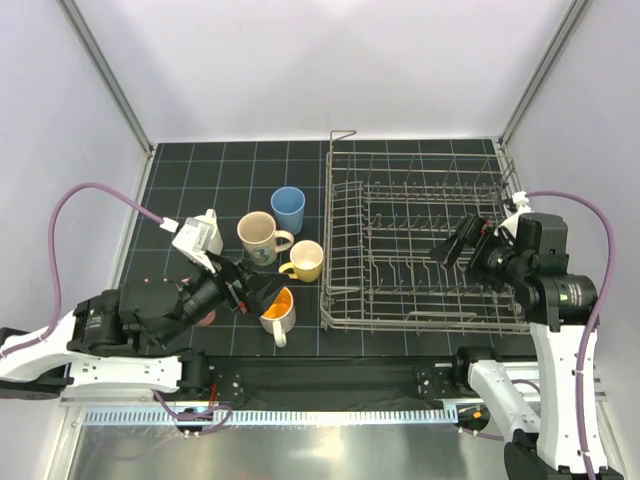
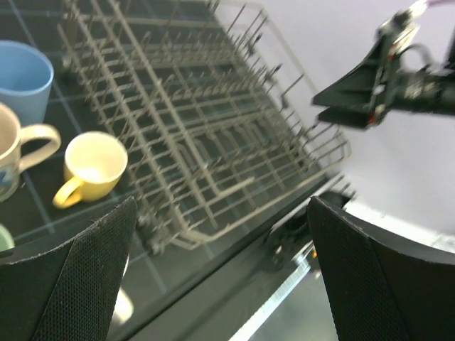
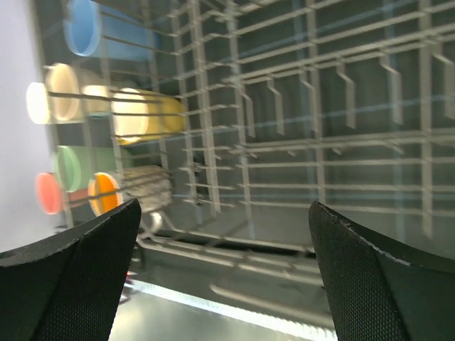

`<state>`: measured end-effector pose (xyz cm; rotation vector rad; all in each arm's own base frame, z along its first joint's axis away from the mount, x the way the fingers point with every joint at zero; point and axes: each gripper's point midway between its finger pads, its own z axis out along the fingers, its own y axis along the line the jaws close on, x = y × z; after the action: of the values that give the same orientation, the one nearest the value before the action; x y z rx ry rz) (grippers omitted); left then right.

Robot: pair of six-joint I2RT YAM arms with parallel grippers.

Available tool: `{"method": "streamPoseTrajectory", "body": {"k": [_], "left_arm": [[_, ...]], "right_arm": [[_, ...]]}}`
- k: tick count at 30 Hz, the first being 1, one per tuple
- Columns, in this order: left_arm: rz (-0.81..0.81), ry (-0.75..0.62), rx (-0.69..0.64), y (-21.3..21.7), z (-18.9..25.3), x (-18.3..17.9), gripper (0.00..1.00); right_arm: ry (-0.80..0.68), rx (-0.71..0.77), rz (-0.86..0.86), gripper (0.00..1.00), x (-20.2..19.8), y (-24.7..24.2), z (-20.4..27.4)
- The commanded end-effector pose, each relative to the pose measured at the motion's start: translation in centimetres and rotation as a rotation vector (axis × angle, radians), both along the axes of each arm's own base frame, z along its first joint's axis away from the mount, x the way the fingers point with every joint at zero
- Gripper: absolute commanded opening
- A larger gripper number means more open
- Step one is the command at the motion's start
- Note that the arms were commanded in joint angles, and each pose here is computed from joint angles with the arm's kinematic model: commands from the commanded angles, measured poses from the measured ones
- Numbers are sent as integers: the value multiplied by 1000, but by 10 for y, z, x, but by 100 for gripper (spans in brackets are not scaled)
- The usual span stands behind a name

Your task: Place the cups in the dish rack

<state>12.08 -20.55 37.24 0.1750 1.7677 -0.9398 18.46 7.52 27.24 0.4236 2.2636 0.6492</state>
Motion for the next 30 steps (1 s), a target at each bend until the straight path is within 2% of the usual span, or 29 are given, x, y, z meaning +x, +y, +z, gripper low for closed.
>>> {"method": "streamPoseTrajectory", "body": {"k": [1, 6, 9, 10, 12, 15, 19, 21, 25, 27, 30], "left_arm": [[-28, 70, 147, 12, -28, -9, 100], [31, 47, 239, 4, -33, 2, 100], [53, 31, 324, -18, -42, 13, 100], [86, 35, 327, -18, -36, 23, 100], [57, 75, 385, -35, -46, 32, 100], [120, 139, 408, -33, -50, 67, 100], [298, 199, 430, -6, -57, 116, 100], [354, 251, 412, 3, -64, 130, 98], [524, 418, 398, 46, -88, 156, 79], [586, 467, 424, 65, -96, 160, 77], [588, 518, 469, 68, -111, 172, 77]], "right_arm": [[35, -156, -35, 100, -19, -25, 1], [59, -70, 48, 100, -19, -5, -4], [37, -34, 95, 100, -14, 4, -3], [24, -39, 107, 100, -13, 5, -1], [17, -49, 113, 100, -9, 4, 5], [15, -69, 137, 100, -7, 3, 11], [12, -79, 167, 100, -7, 4, 16], [7, -79, 181, 100, -8, 6, 21], [21, -59, 200, 100, -8, 11, 21], [26, -35, 215, 100, -8, 15, 19], [31, -27, 223, 100, -5, 17, 16]]}}
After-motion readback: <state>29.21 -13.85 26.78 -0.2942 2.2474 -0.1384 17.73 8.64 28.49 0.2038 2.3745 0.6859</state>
